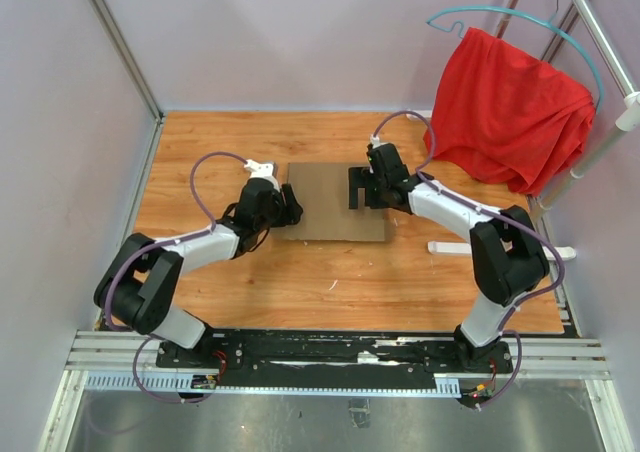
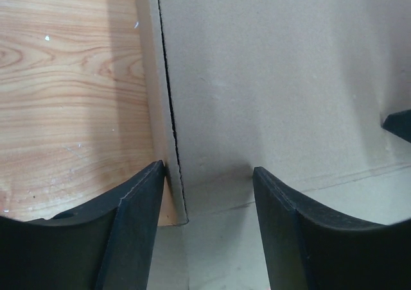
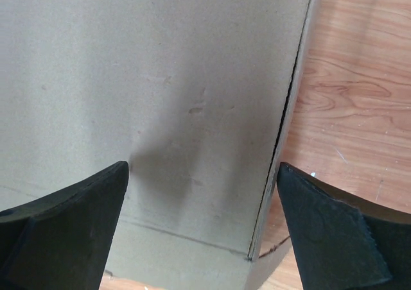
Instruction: Fold the paper box
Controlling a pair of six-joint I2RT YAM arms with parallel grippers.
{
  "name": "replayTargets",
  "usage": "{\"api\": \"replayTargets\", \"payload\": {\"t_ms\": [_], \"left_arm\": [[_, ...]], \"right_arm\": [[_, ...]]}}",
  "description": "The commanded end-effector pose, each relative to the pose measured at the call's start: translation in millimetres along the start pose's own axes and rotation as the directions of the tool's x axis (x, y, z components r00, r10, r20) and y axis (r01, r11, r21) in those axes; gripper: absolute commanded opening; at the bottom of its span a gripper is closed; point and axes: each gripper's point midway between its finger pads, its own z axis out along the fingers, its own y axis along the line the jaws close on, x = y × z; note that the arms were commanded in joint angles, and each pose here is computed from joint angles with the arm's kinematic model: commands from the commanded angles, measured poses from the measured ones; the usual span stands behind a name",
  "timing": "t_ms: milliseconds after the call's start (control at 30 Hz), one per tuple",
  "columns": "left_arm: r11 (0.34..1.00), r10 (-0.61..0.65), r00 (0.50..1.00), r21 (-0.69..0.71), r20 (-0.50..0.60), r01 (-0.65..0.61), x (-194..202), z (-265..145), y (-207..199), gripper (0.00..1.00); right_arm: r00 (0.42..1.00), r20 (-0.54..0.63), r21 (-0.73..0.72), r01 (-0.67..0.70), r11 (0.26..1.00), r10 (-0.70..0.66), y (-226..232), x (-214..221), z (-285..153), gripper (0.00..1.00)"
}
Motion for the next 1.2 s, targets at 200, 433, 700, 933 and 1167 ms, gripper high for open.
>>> {"api": "replayTargets", "payload": {"t_ms": [200,433,700,933,1167], "left_arm": [[0.998,-0.056,0.980,-0.009,0.188,0.059,-49.7,-60.3,8.7,0.63],[0.992,-0.084,0.985,0.103,0.151,0.069,-6.5,-83.2,9.3,0.52],[0.995,-0.056,0.991,0.090,0.119,0.045,4.2,-77.8,13.6,0.56],[0.995,-0.019,0.998,0.104,0.060,0.013,8.5,-69.7,7.5,0.56],[0.988,-0.013,1.000,0.156,0.016,0.010,16.6,-66.6,-1.8,0.55]], "right_arm": [[0.995,0.089,0.042,-0.046,0.998,0.042,-33.7,8.0,-61.6,0.98],[0.998,0.050,-0.056,-0.046,0.997,0.048,-32.9,57.4,-78.7,0.98],[0.999,-0.004,-0.090,-0.036,0.995,0.035,-28.7,74.4,-66.9,0.98],[0.998,-0.070,-0.145,-0.004,0.989,-0.007,-12.2,75.8,-52.2,0.98],[0.996,-0.073,-0.139,0.035,0.990,-0.045,-9.5,79.3,-49.3,0.98]]}}
